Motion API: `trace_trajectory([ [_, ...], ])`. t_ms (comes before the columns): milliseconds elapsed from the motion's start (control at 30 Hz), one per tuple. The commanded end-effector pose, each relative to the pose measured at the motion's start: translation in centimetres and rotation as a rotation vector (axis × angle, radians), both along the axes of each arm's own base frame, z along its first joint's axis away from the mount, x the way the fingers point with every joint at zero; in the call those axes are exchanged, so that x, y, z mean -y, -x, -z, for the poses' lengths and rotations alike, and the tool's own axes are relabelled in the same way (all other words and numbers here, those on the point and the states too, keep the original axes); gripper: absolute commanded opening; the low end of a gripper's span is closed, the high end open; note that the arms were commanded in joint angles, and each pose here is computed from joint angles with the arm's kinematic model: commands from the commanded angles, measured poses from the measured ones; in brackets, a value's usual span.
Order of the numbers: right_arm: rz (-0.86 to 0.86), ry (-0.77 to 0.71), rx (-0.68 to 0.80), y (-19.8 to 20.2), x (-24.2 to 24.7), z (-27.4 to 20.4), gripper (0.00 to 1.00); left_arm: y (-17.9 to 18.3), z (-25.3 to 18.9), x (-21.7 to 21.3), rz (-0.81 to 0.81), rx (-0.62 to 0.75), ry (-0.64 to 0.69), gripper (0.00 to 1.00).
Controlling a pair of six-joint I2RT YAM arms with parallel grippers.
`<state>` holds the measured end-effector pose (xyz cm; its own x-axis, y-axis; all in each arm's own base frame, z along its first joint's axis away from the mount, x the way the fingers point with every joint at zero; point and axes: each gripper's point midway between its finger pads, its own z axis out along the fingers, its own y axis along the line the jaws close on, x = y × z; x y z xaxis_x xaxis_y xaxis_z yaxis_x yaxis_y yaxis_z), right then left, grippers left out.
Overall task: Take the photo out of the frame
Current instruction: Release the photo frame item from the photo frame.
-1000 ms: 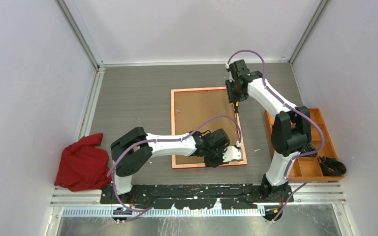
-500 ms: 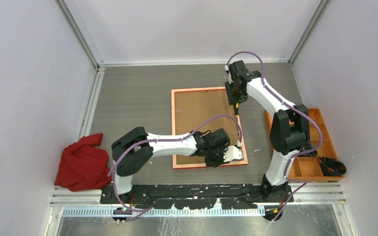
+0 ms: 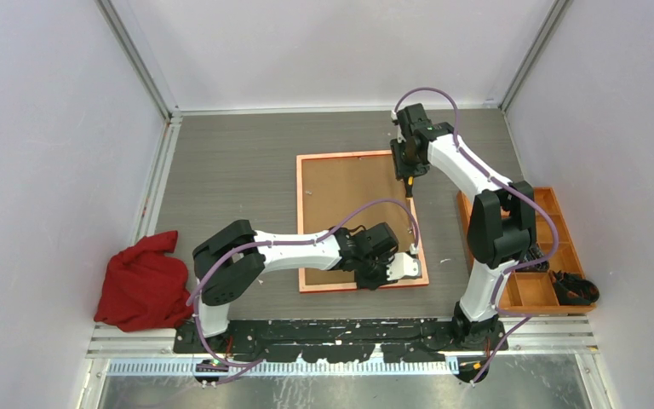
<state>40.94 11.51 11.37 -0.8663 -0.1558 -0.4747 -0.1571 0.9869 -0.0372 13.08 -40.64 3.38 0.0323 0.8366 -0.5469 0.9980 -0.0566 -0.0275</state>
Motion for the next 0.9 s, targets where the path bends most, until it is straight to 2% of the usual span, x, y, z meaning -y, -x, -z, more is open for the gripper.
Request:
trace_trajectory([
  [0, 0.021, -0.060, 0.083, -1.4, -0.6, -2.4, 0.01, 0.6, 2.8, -0.4, 0.017, -0.030, -0.049, 0.02],
  [400, 0.014, -0.109, 0.029, -1.0, -1.2, -1.3, 0.01, 0.6, 2.6, -0.4, 0.016, -0.028, -0.047, 0.02],
  [700, -0.067, -0.169, 0.070, 0.0, -2.1, -4.6, 0.01, 0.2, 1.3, -0.4, 0.024, 0.008, -0.029, 0.02],
  [867, -0.048, -0.191, 0.135, -0.4, -1.5, -6.2, 0.01, 0.3, 0.0, -0.5, 0.045, 0.013, -0.013, 0.06],
])
